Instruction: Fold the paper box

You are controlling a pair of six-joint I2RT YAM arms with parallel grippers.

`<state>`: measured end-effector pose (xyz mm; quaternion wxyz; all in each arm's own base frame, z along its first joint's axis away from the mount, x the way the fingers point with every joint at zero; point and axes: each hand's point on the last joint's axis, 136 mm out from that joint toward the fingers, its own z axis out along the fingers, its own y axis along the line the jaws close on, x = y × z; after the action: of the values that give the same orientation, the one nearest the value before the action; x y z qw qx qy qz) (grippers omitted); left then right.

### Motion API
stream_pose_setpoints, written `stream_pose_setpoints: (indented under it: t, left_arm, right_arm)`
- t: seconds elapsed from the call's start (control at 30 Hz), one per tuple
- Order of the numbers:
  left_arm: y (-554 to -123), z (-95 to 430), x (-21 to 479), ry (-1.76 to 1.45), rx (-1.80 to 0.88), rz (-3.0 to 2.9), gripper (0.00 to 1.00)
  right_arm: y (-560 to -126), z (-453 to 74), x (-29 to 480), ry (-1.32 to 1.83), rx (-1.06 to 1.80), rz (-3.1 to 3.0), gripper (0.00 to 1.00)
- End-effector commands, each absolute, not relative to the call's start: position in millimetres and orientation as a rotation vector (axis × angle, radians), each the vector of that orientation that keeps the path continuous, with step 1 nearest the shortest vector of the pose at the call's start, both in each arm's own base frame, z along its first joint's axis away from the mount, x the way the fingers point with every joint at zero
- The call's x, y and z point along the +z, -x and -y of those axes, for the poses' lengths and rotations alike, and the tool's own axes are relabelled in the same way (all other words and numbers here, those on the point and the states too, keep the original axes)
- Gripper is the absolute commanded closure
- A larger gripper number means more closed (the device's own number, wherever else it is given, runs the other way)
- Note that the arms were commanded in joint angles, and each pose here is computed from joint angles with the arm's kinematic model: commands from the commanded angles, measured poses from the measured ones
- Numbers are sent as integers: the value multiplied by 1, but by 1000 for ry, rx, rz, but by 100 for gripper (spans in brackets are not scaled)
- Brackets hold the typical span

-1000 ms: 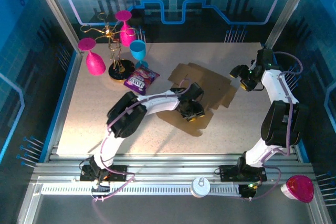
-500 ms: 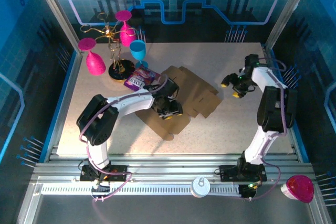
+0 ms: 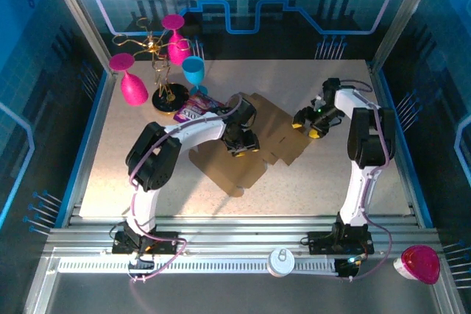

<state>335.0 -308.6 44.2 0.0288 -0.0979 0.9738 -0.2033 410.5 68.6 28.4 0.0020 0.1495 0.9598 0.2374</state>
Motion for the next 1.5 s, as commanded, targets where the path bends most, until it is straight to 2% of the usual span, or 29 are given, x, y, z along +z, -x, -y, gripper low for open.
stream_pose_setpoints:
  t: [0.0, 0.43, 0.77, 1.07, 1.2, 1.37, 1.47]
  left_arm:
    - [-329, 302, 33, 268, -579, -3047, 53]
    - [-328, 299, 13, 275, -534, -3078, 53]
    - [-332, 302, 15, 268, -545, -3069, 53]
    - [-333, 303, 16, 267, -555, -3070, 53]
    - [-335, 304, 18, 266, -563, -3065, 53]
    - [-341, 309, 40, 296, -606, -3026, 53]
    - [-348, 314, 79, 358, -671, -2954, 50]
  right_arm:
    - [-390, -95, 26, -350, 853, -3096, 30]
    - [-363, -109, 74, -300, 965, -3032, 36]
    - [-352, -112, 87, -309, 996, -3014, 67]
    - [-337, -117, 85, -233, 918, -3056, 73]
    - [-335, -115, 86, -195, 849, -3069, 82]
    - [-339, -108, 102, -181, 758, -3033, 100]
    - [-343, -100, 123, -208, 681, -2981, 100]
